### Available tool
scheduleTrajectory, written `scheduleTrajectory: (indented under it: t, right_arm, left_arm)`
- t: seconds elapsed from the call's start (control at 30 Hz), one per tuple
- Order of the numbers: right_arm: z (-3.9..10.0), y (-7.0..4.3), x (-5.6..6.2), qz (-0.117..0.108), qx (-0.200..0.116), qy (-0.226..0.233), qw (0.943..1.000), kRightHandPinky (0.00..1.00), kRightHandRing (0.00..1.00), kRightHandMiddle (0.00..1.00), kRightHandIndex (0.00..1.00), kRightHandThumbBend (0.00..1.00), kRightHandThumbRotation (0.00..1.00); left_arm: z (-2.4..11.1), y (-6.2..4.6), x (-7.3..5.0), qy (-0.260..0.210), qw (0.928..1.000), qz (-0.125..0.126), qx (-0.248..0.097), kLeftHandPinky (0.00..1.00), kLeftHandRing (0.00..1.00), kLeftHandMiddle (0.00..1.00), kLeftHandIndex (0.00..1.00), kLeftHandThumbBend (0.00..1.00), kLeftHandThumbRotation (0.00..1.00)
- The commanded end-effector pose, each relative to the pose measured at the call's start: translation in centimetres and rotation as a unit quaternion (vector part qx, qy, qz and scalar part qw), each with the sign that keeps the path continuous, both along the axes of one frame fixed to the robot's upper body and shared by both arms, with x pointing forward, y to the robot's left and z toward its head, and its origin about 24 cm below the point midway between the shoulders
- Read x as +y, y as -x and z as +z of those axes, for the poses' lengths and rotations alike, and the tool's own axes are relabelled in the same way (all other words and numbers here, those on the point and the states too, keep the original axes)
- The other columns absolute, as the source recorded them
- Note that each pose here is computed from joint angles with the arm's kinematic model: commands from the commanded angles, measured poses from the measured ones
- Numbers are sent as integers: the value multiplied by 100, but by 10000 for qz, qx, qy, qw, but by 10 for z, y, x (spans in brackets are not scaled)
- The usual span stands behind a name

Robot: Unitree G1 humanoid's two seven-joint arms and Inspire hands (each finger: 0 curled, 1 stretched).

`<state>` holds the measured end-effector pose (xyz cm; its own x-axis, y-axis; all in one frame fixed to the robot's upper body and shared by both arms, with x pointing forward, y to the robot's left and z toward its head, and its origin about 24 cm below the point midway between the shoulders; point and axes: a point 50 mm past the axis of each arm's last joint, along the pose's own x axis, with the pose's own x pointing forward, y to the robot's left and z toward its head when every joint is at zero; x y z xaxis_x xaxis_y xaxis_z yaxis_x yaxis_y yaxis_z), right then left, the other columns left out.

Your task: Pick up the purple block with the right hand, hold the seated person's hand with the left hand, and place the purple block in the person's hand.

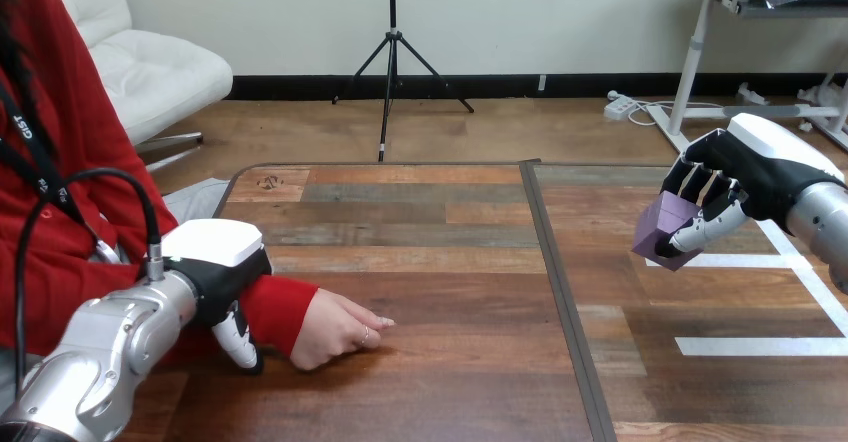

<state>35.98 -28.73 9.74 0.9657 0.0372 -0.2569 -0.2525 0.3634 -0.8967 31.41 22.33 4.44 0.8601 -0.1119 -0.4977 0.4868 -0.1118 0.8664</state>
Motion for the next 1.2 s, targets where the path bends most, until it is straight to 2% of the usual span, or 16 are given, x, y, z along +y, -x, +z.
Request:
scheduleTrajectory:
  t: [0.0, 0.2, 0.37, 0.5, 0.6, 0.67, 0.77, 0.87, 1.07, 1.17]
  right_arm:
    - [29, -8, 0, 10, -622, -40, 9981, 43, 46, 51, 49, 72, 0]
    - [28, -8, 0, 31, -651, -78, 9978, 44, 46, 51, 49, 73, 0]
    - [28, -7, 0, 36, -634, -108, 9979, 44, 47, 51, 49, 72, 0]
    - [28, -7, 0, -12, -657, -203, 9976, 45, 47, 51, 50, 72, 0]
    - [27, -7, 0, 2, -658, -223, 9976, 46, 48, 51, 50, 73, 0]
    - [27, -7, 1, 8, -663, -271, 9974, 46, 47, 51, 49, 73, 0]
    - [27, -8, 1, -24, -646, -285, 9975, 46, 48, 51, 49, 73, 0]
    - [27, -8, 2, 19, -658, -304, 9974, 46, 48, 51, 49, 73, 0]
    - [27, -9, 3, -29, -638, -327, 9974, 46, 48, 51, 49, 73, 0]
    - [26, -9, 3, -43, -672, -385, 9970, 46, 48, 51, 50, 73, 0]
  left_arm:
    - [-23, 7, -4, 98, 9991, 2, 403, 25, 31, 39, 48, 78, 1]
    - [-24, 9, -6, 515, 9985, -19, 202, 22, 29, 38, 47, 74, 0]
    - [-24, 9, -7, 803, 9967, -50, -66, 18, 24, 33, 38, 69, 0]
    - [-20, 9, -8, 1215, 9917, 58, -418, 16, 22, 31, 33, 63, 0]
    - [-19, 9, -8, 1336, 9893, 51, -591, 16, 22, 31, 32, 62, 0]
    - [-16, 9, -9, 1398, 9877, 71, -691, 16, 22, 31, 31, 57, 0]
    - [-11, 8, -10, 1726, 9800, 91, -984, 17, 23, 32, 31, 58, 0]
    - [-5, 8, -11, 1765, 9771, 43, -1190, 18, 24, 33, 31, 58, 0]
    - [7, 8, -15, 2063, 9637, -6, -1695, 18, 24, 33, 31, 60, 0]
    - [12, 8, -16, 2265, 9536, -62, -1984, 18, 25, 32, 31, 61, 0]
